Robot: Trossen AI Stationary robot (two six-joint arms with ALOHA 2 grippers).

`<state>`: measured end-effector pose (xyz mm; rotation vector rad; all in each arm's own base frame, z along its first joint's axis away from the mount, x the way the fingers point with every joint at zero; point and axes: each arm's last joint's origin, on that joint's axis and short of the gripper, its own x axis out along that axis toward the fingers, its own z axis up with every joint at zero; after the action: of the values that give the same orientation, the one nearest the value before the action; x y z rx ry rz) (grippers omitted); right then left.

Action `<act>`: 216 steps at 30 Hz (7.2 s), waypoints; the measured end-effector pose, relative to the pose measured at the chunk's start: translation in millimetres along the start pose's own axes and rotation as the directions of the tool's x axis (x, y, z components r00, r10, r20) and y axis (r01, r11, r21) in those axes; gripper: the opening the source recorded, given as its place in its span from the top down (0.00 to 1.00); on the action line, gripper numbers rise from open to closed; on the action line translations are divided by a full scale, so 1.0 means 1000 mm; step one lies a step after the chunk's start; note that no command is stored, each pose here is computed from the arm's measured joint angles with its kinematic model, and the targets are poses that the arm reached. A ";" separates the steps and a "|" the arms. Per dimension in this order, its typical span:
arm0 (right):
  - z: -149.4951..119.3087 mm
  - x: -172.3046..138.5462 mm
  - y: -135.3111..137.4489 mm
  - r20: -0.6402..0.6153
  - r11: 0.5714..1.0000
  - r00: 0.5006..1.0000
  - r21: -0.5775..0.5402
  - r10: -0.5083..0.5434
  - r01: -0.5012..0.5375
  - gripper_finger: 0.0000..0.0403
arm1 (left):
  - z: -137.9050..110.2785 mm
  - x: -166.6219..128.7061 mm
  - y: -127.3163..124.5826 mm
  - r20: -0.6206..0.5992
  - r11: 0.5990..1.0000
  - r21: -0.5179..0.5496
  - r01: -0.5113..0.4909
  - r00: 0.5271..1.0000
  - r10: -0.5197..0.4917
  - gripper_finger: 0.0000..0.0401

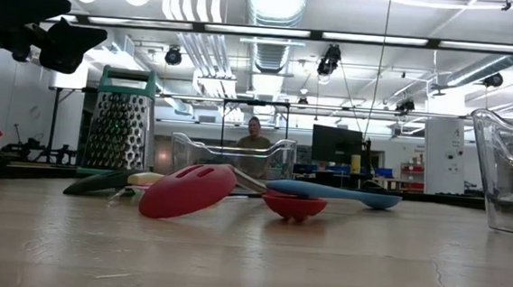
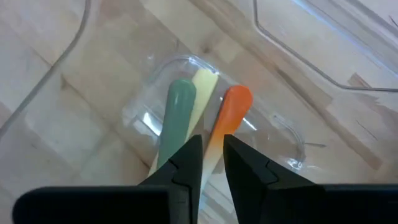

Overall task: Pick & Place Kitchen Items
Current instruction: Put the blue spoon into the top transparent bin

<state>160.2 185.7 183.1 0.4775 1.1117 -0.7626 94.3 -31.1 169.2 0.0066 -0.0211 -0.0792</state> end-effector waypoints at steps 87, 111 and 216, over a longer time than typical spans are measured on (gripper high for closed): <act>0.187 0.128 0.062 -0.063 0.500 0.998 -0.865 -0.017 -0.046 0.56 | 0.000 0.000 0.000 0.000 1.000 0.000 0.000 1.000 0.000 0.22; 0.195 0.113 0.064 -0.101 0.518 0.993 -0.847 0.068 -0.122 0.87 | 0.000 0.000 0.000 0.000 1.000 0.000 0.000 1.000 0.000 0.22; 0.459 0.192 -0.037 0.076 0.957 0.993 -0.283 0.089 -0.065 0.75 | 0.000 0.000 0.000 0.000 1.000 0.000 0.000 1.000 0.000 0.22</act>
<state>460.4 -212.6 183.4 0.2435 1.0911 -0.5418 94.3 -31.1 169.2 0.0069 -0.0210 -0.0789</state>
